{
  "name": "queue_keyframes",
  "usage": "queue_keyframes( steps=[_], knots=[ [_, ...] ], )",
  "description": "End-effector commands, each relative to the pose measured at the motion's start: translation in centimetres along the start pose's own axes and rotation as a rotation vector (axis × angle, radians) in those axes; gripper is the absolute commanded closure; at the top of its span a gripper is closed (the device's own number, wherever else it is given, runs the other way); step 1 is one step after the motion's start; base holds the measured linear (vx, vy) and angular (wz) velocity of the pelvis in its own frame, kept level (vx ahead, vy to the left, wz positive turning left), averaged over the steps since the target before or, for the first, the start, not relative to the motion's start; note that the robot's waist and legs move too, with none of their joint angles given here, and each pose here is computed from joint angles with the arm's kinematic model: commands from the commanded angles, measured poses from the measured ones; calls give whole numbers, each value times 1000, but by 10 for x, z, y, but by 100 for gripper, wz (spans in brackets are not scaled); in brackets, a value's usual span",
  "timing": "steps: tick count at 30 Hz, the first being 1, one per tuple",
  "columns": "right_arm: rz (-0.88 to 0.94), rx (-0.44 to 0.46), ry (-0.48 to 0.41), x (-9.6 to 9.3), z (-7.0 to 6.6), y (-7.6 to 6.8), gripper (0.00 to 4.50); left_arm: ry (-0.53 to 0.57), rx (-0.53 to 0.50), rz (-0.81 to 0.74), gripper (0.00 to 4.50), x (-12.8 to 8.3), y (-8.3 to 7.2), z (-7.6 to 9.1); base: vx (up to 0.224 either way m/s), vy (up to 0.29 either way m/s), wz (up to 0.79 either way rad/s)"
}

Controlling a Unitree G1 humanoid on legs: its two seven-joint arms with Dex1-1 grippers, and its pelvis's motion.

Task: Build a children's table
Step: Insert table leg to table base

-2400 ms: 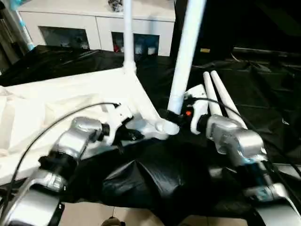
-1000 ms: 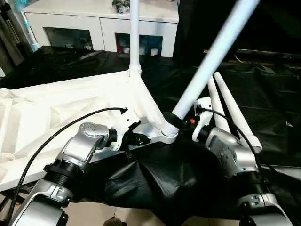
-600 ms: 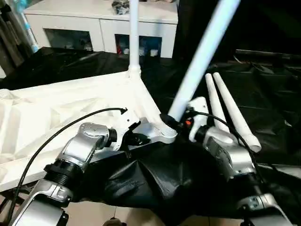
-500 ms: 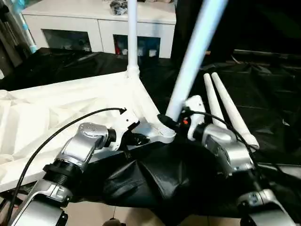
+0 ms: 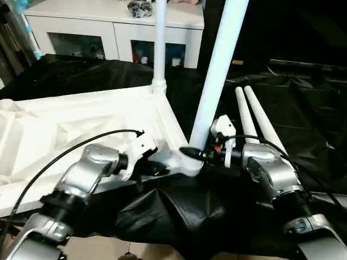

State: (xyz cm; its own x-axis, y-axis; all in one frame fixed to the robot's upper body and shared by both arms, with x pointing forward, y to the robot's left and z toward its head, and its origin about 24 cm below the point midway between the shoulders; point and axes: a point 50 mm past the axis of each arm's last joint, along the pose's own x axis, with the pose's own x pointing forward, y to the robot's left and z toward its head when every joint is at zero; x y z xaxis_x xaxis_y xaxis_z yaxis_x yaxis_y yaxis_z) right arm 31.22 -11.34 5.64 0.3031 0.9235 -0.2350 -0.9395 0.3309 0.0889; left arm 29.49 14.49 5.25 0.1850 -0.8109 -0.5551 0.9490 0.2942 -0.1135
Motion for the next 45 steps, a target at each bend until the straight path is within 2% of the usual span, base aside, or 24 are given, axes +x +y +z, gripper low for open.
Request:
queue_keyframes(
  steps=[1, 6, 9, 10, 11, 12, 17, 18, 19, 20, 23, 24, 28, 31, 32, 34, 36, 41, 45],
  knots=[
    [122, 124, 151, 5, -41, 20, 259, -57, 54, -81, 450, 3, -8, 16, 0, 0, 0],
    [130, 102, 144, 8, -41, 20, 259, -43, 43, -29, 450, 1, -3, 15, 0, 0, 0],
    [-6, 123, 110, 15, -41, 11, 259, -44, -5, 99, 450, 3, 10, 17, 0, 0, 0],
    [-120, 152, 99, 20, -42, 3, 259, -57, -45, 181, 450, 5, 18, 21, 0, 0, 0],
    [-126, 155, 99, 20, -42, 3, 259, -58, -47, 186, 450, 5, 18, 21, 0, 0, 0],
    [-208, 189, 100, 23, -44, -2, 259, -71, -81, 251, 450, 8, 25, 25, -55, 2, -5],
    [-340, 256, 110, 30, -49, -7, 259, -82, -141, 354, 450, 16, 33, 33, -22, 4, -4],
    [-428, 299, 142, 34, -54, -10, 259, -82, -166, 405, 450, 21, 38, 38, 0, 0, 0],
    [-428, 299, 142, 34, -54, -10, 259, -82, -166, 405, 450, 21, 38, 38, -55, 18, -3],
    [-498, 342, 161, 40, -57, -11, 259, -91, -197, 455, 450, 27, 41, 43, -55, 18, -3],
    [-580, 436, 161, 46, -58, -12, 259, -83, -209, 492, 450, 34, 42, 47, -17, 13, -3],
    [-592, 454, 161, 48, -59, -12, 259, -79, -209, 499, 450, 35, 42, 47, 0, 0, 0],
    [-573, 432, 200, 54, -61, -9, 259, -64, -197, 488, 450, 40, 40, 46, 0, 0, 0],
    [-547, 458, 187, 58, -60, -7, 259, -62, -179, 454, 450, 42, 37, 45, 0, 0, 0],
    [-545, 451, 189, 58, -59, -7, 224, -61, -176, 447, 450, 42, 37, 45, 0, 0, 0],
    [-544, 442, 193, 59, -59, -7, 224, -59, -170, 441, 450, 42, 36, 44, 0, 0, 0],
    [-539, 433, 190, 59, -56, -9, 183, -52, -149, 419, 450, 42, 34, 43, 0, 0, 0],
    [-511, 410, 180, 60, -51, -10, 147, -56, -131, 390, 450, 41, 31, 42, 8, -78, -1],
    [-439, 384, 127, 58, -38, -15, 121, -57, -107, 353, 450, 38, 28, 41, 80, -15, -29]
  ],
)
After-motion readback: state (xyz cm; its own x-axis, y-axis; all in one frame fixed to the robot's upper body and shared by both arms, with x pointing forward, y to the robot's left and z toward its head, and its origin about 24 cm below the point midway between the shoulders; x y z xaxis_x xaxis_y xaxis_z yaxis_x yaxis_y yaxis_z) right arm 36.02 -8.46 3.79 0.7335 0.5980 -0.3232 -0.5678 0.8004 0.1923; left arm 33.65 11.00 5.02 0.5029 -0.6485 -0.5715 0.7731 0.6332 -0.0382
